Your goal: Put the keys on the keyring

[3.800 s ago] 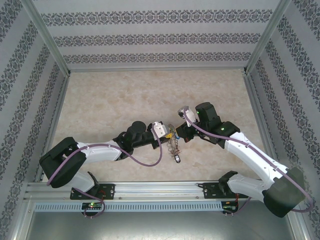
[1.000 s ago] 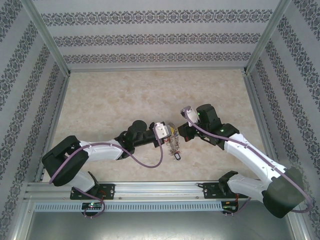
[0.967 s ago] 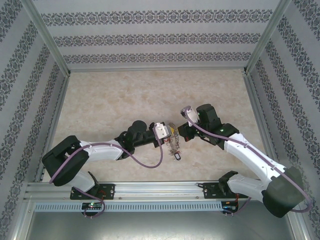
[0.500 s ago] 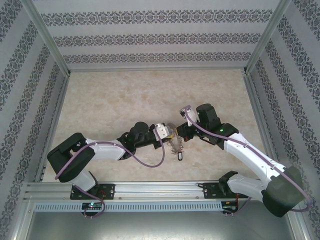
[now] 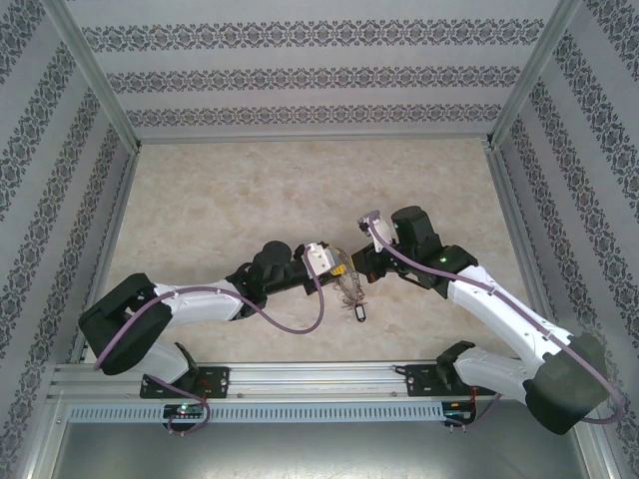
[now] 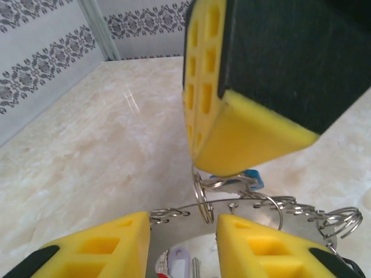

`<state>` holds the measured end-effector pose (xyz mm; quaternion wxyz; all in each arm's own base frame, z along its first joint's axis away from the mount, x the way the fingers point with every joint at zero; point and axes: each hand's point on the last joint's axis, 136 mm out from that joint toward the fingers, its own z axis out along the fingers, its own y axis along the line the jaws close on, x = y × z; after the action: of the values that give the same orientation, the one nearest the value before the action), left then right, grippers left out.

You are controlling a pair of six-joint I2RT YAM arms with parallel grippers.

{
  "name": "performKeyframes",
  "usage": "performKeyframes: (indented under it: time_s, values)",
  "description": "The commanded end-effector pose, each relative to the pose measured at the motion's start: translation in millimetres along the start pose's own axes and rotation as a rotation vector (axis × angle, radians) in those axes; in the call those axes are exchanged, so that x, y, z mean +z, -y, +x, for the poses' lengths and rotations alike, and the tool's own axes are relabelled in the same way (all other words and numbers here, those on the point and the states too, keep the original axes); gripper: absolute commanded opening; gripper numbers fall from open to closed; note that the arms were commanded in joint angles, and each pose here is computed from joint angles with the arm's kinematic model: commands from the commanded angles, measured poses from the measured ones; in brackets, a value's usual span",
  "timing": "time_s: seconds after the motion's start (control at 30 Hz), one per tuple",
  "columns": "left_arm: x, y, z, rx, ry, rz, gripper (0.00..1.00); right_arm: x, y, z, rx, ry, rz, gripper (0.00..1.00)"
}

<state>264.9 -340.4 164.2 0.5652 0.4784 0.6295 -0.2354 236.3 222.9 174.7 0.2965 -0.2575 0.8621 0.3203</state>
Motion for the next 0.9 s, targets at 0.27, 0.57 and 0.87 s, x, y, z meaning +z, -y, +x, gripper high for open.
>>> performKeyframes:
  time_s: [0.27,0.57,0.87]
  values:
    - [3.2,2.8,-1.9,0.005,-0.022,0.021,0.32,-12.2,-15.7,-17.5,-0.065,0.055,-0.023,0.00]
    - [7.4,4.5,-2.6,-0.002,-0.019,0.038,0.32,-12.4,-17.4,-15.7,-0.071,0.053,-0.027,0.00]
    - [14.2,7.4,-4.8,0.009,-0.027,0.070,0.29,-12.8,-18.6,-16.9,-0.076,0.056,-0.026,0.00]
